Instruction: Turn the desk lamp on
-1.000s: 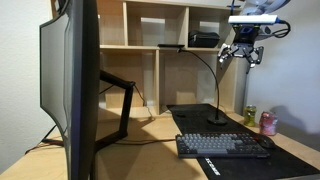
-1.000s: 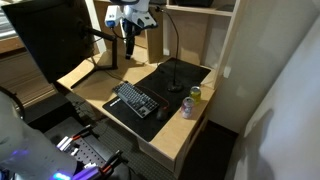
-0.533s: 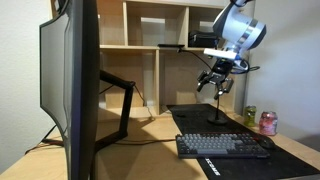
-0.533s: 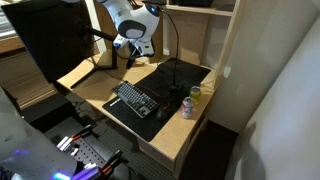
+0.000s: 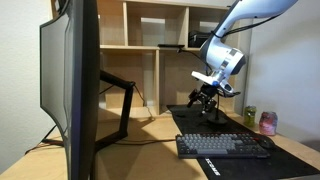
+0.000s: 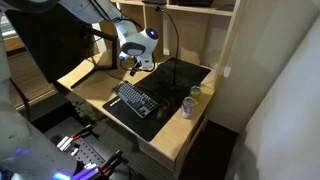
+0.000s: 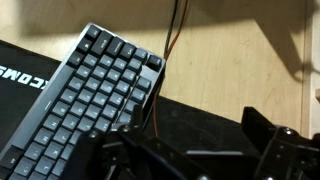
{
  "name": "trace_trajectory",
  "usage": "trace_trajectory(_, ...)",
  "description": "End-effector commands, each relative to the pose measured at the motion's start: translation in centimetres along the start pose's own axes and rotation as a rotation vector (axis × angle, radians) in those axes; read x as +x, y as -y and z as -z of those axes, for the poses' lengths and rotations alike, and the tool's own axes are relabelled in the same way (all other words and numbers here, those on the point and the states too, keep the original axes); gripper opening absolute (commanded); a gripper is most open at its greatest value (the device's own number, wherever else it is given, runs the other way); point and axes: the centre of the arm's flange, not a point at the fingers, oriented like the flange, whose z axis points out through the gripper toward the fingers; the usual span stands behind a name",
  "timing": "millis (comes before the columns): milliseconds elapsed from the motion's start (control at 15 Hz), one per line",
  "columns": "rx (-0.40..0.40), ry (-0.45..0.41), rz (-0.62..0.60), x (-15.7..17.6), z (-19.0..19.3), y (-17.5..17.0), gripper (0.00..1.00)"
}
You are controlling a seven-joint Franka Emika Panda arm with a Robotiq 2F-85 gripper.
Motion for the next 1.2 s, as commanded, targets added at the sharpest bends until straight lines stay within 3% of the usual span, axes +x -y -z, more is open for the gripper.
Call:
trace_trajectory(0,0.121,0.001,-0.123,-0.3,-0.6,0.4,1.0)
trace_trajectory(267,0.316,-0.079,-0.255,0.0,-0.4,1.2,1.0)
trace_trajectory(400,0.348,-0.123,-0.307,-0.1,-0.2,1.2,1.0)
trace_trajectory(467,0.356,-0.087,-0.304,-0.2,-0.3,1.3,1.0)
trace_trajectory(533,0.326,-0.096,-0.276,-0.1,0.6,1.4,1.0)
trace_trajectory(733,0.334,-0.085,-0.291,-0.4,0.4,1.4,1.0)
trace_trajectory(800,0.371,-0.138,-0.305,0.8,-1.1,2.7,1.0)
trace_trajectory(1000,0.507,-0.142,-0.361,3.4,-2.3,7.4,1.0)
trace_trajectory(1133,0.535,-0.197,-0.385,4.8,-2.8,10.0,1.0)
